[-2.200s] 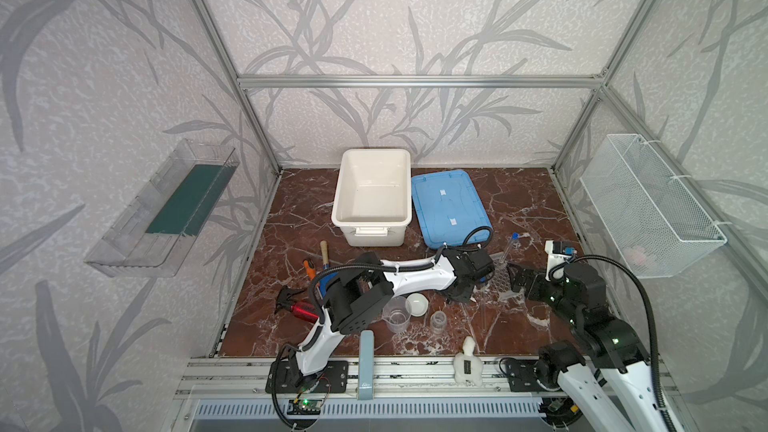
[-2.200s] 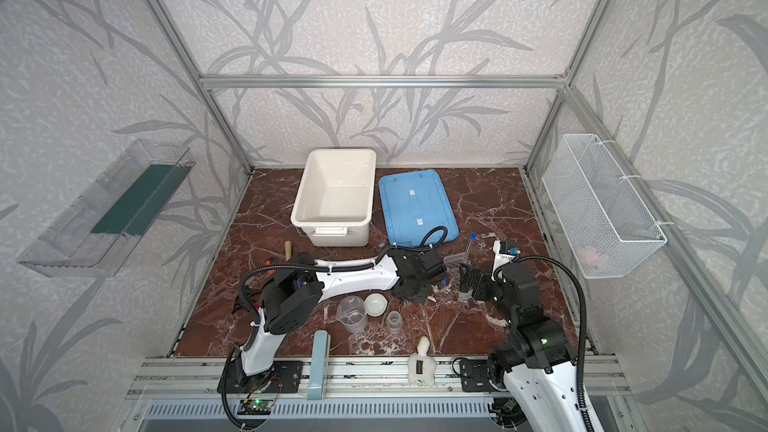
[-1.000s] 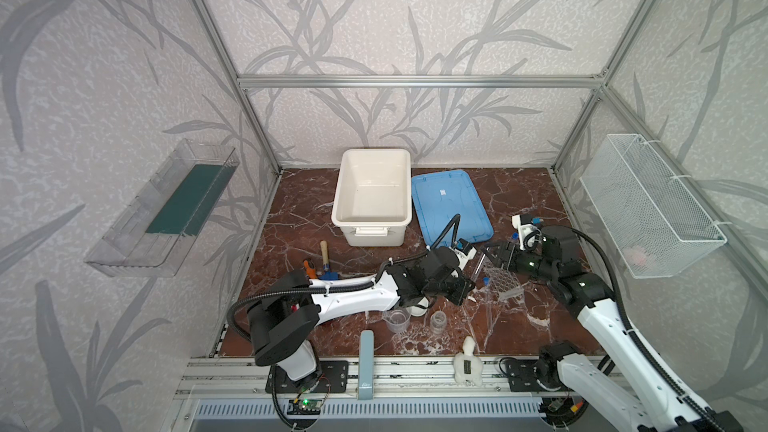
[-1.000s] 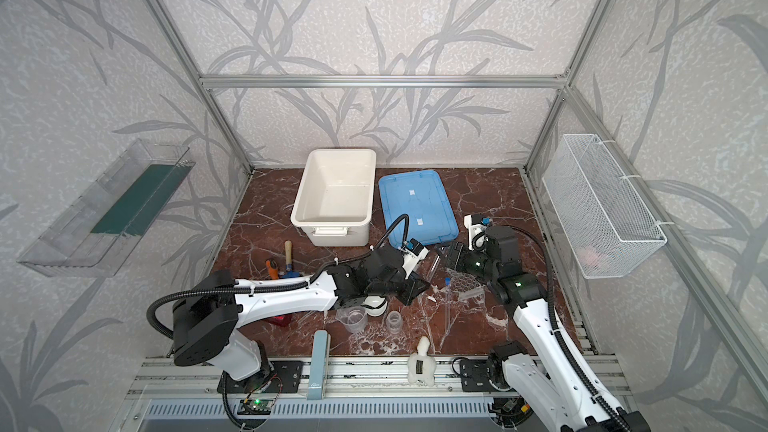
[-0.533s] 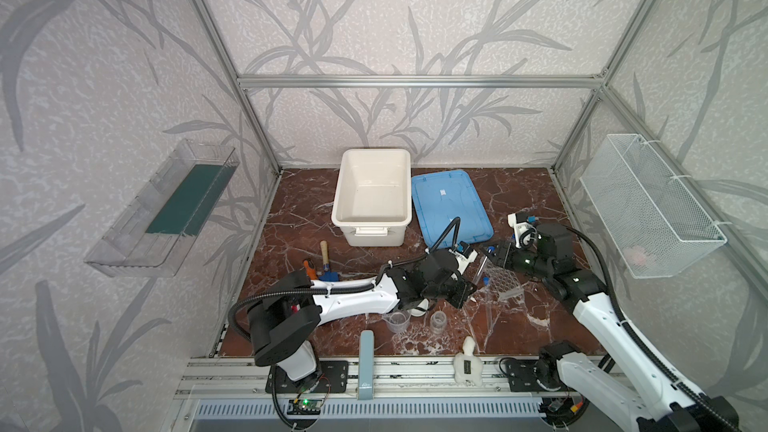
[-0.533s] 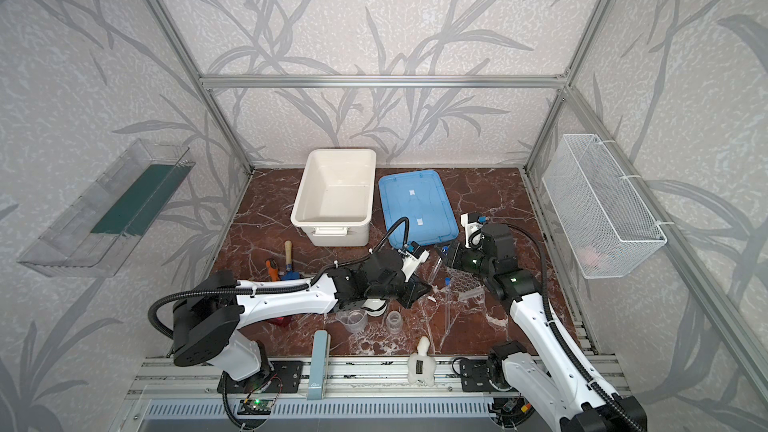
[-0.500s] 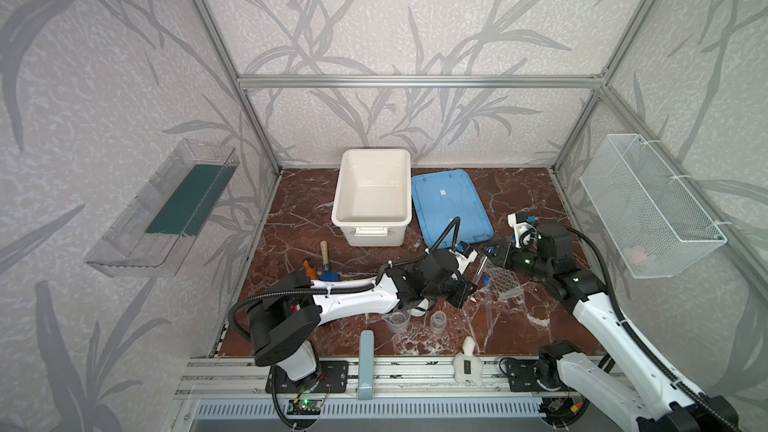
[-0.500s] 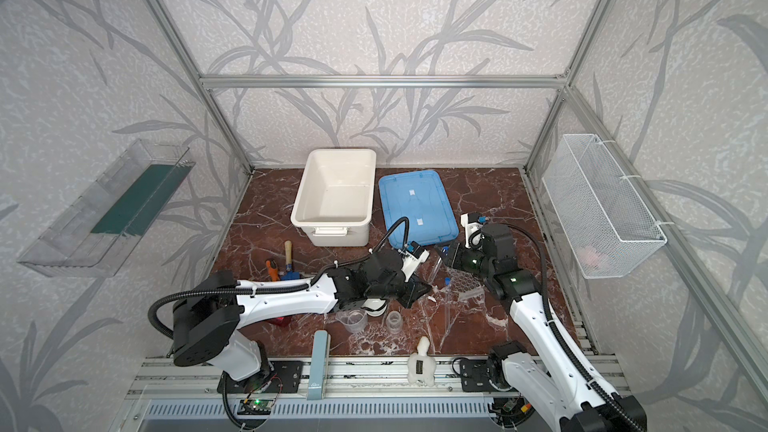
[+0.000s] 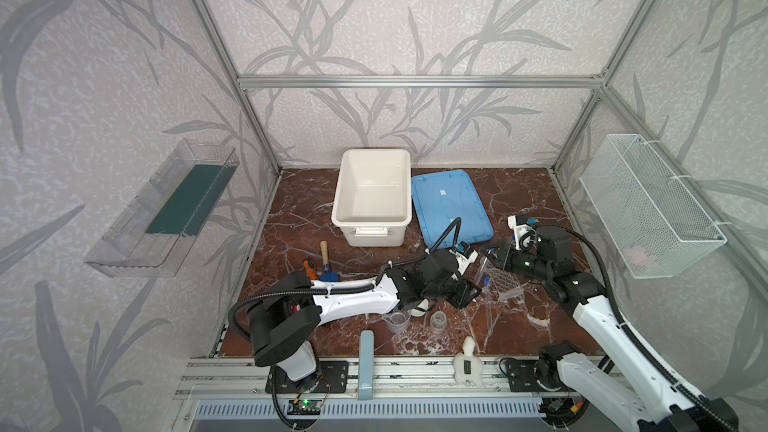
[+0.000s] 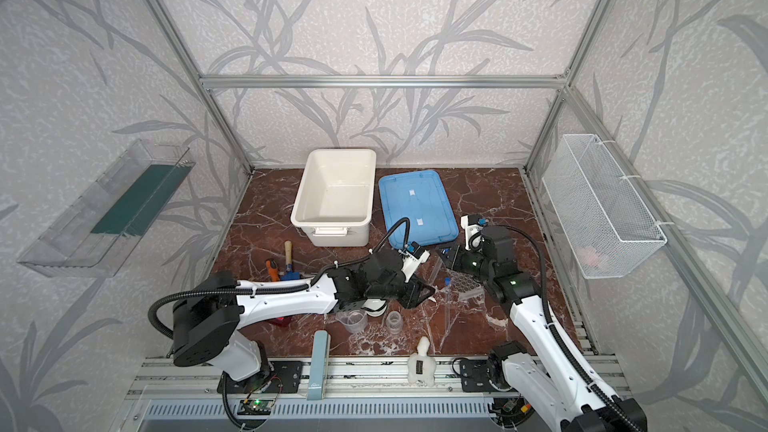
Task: Organize the chemistry lab equipment
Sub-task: 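Grasp the tube's blue cap with the right gripper while the left holds it, then lower the tube into the clear rack with the right gripper while the left withdraws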
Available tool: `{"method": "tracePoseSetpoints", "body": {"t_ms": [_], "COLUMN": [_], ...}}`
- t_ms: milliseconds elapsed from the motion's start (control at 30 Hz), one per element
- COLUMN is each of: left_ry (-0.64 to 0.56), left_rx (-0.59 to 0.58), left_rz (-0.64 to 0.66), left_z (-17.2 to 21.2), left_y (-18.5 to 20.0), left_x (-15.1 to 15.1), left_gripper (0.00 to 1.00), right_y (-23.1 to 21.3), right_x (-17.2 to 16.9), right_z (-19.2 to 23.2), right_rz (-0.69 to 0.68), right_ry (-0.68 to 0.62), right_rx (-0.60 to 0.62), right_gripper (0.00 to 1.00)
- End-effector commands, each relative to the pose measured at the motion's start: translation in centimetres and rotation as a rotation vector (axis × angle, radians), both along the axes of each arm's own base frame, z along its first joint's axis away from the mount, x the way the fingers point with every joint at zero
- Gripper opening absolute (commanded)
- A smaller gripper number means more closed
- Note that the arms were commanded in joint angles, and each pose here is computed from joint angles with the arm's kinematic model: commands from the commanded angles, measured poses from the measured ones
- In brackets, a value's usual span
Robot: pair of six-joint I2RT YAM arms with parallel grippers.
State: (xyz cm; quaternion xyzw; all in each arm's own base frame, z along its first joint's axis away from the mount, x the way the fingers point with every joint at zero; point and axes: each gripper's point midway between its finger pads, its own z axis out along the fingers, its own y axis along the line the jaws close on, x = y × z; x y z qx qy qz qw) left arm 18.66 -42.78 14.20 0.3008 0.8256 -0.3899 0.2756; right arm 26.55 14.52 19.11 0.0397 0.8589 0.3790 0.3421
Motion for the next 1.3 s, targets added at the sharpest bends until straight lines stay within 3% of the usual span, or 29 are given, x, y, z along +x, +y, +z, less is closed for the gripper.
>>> {"method": "tracePoseSetpoints", "body": {"t_ms": [0, 400, 533, 667, 967, 1267], "left_ry": [-0.006, 0.105, 0.096, 0.133, 0.199, 0.203], "left_rx": [-0.036, -0.121, -0.062, -0.012, -0.02, 0.03], "left_rz": [0.011, 0.062, 0.102, 0.13, 0.12, 0.12], "left_z": [1.4, 4.9, 3.1, 1.2, -0.1, -1.1], "left_y": [-0.5, -2.7, -2.4, -2.3, -3.9, -4.4], "left_x": [0.2, 0.0, 0.6, 0.7, 0.5, 0.7], "left_gripper": [0.99, 0.99, 0.99, 0.99, 0.99, 0.99], "right_y": [-0.7, -6.1, -7.1, -7.7, -9.3, -9.9], "right_x": [-0.3, 0.3, 1.1, 2.1, 3.2, 3.3], "right_z": [0.5, 4.8, 5.0, 5.3, 3.9, 2.6], "right_rz": [-0.019, -0.178, -0.211, -0.248, -0.332, -0.378], "right_ry": [-0.056, -0.378, -0.427, -0.514, -0.611, -0.661], "right_rx": [-0.047, -0.38, -0.466, -0.509, -0.608, -0.609], "right_gripper": [0.17, 0.16, 0.16, 0.15, 0.16, 0.17]}}
